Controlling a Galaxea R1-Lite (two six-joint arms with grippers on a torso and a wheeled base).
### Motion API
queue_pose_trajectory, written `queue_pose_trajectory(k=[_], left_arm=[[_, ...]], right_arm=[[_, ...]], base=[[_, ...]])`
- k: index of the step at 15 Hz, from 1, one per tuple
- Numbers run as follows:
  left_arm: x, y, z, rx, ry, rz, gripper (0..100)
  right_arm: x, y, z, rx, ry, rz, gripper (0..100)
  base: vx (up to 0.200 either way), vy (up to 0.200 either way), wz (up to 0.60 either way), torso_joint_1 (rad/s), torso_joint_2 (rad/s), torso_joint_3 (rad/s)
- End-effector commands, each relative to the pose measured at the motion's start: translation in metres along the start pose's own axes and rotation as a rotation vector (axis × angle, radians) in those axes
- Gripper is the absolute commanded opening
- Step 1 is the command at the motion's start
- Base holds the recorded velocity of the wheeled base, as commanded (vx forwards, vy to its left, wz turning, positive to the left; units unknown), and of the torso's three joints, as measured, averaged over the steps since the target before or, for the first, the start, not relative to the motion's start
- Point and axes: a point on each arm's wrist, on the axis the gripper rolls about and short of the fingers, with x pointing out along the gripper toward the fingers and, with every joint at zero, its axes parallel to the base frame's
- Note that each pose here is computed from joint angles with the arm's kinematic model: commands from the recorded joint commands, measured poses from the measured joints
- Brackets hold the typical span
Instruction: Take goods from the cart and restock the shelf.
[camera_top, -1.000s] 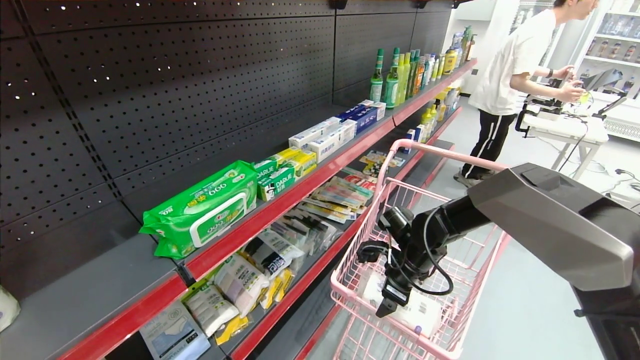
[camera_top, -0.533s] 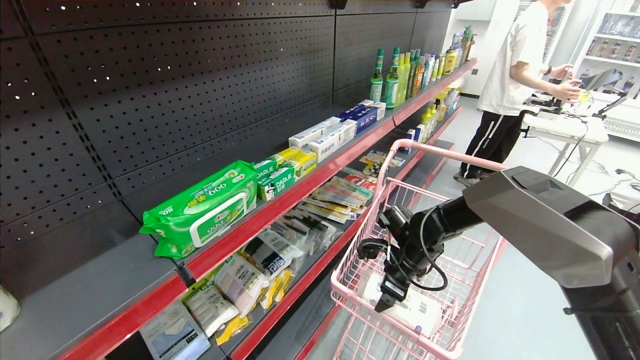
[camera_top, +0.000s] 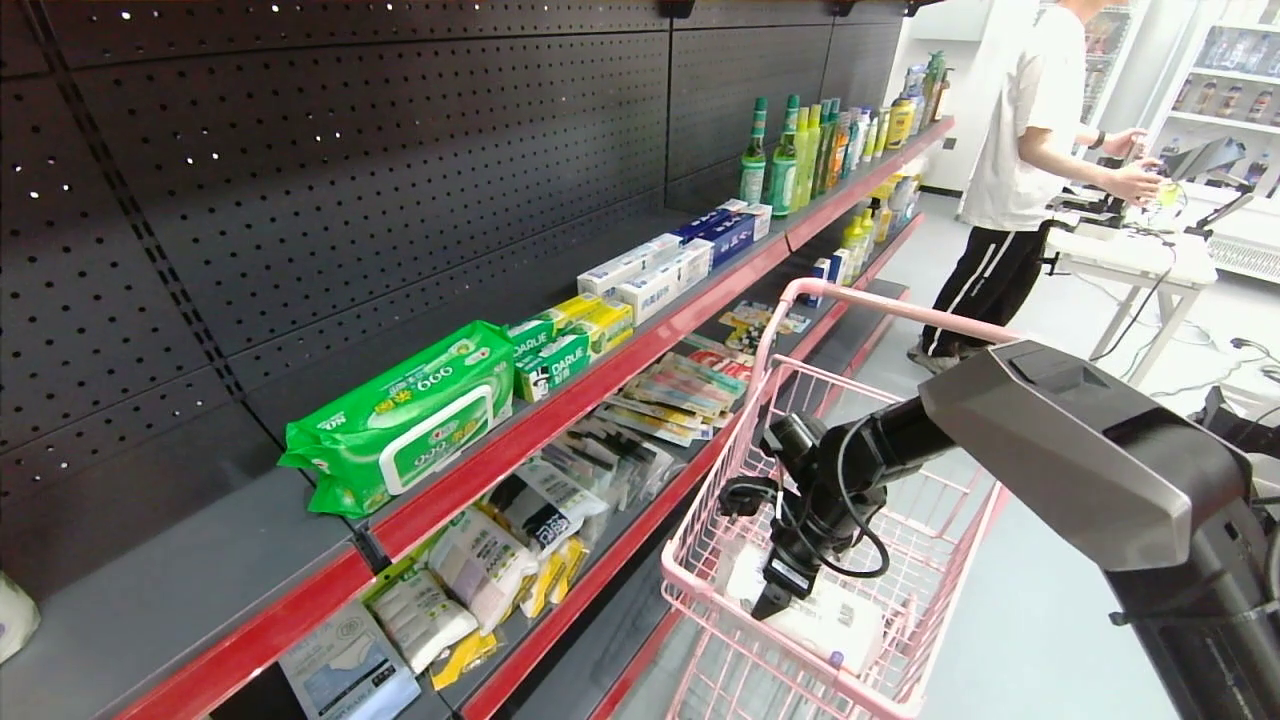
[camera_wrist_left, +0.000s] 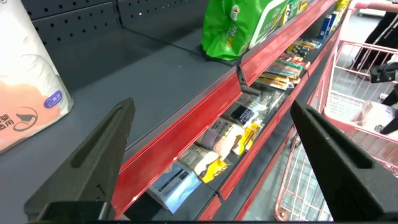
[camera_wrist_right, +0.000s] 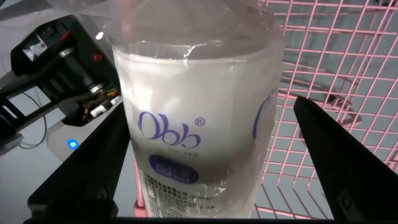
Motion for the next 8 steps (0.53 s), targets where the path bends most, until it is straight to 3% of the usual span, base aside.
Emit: queue_pose_trajectory(k=[1,6,8], left_arm=[[0.0,0.0,0.0,0.0,0.001,0.0,100],[0.0,0.0,0.0,0.0,0.001,0.0,100],[0.0,0.0,0.0,0.0,0.001,0.0,100]], right_arm=[[0.006,-0.003,0.0,0.005,0.003,0.001,100],[0.014,-0.013,0.001,0.012,0.001,-0.023,100],[0.016,-0.012,0.002,-0.001,0.038,-0.063,100]], base=[[0.0,0.0,0.0,0.0,0.0,0.0],[0.0,0.0,0.0,0.0,0.0,0.0],[0.0,0.0,0.0,0.0,0.0,0.0]])
